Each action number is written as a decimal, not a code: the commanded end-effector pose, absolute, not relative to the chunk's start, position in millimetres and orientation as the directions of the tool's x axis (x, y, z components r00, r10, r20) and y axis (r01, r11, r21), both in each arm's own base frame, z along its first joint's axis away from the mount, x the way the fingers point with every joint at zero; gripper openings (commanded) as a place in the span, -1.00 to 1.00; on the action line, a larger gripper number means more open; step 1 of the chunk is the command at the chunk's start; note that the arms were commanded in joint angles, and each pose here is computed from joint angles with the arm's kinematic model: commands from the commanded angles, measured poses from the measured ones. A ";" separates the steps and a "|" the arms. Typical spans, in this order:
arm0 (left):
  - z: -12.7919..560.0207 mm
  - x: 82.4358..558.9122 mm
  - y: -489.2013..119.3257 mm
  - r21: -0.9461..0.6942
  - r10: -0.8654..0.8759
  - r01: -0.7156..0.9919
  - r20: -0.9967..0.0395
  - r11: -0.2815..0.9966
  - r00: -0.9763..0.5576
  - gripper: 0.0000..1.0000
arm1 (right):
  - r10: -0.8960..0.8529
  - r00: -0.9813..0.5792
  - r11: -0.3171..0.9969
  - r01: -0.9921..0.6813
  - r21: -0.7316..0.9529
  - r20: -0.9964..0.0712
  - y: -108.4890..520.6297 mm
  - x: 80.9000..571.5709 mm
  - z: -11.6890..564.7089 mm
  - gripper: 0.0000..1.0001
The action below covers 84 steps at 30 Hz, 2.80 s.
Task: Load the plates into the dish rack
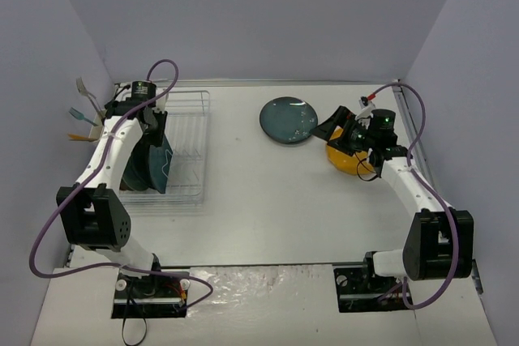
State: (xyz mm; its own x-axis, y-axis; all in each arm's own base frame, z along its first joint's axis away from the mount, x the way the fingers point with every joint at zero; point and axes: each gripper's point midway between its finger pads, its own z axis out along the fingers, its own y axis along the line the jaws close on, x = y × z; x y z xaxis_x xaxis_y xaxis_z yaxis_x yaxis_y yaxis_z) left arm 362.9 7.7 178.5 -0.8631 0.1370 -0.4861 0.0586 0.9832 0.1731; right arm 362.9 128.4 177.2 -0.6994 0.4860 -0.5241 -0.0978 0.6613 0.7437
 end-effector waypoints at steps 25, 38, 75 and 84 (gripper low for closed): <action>352.3 328.2 -15.3 -0.073 -0.077 -0.027 -0.863 0.997 -0.500 0.88 | 0.636 -0.550 0.664 0.031 0.747 -0.542 142.6 446.3 129.9 0.95; 328.5 275.9 -41.0 -0.224 -0.174 0.051 -0.864 0.973 -0.473 0.94 | 0.714 -0.516 0.612 0.132 0.780 -0.473 141.4 473.8 77.7 0.88; 323.4 280.1 -95.0 -0.497 -0.342 0.177 -0.774 0.850 -0.533 0.94 | 0.797 -0.496 0.342 -0.098 0.934 -0.344 182.6 485.6 154.4 -1.00; 327.9 309.1 -137.3 -0.598 -0.409 0.227 -0.731 0.768 -0.546 0.94 | 0.687 -0.629 0.208 -0.310 0.928 -0.364 210.8 423.7 236.5 -1.00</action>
State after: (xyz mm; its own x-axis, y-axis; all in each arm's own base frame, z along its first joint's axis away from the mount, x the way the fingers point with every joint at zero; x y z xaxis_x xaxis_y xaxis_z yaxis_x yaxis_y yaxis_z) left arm 285.6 -111.8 291.3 -0.6232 -0.3594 -0.6946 0.1298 0.8283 -0.5451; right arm 446.5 178.7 82.6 -0.6064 0.7614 -0.2293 0.1449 0.3893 0.9096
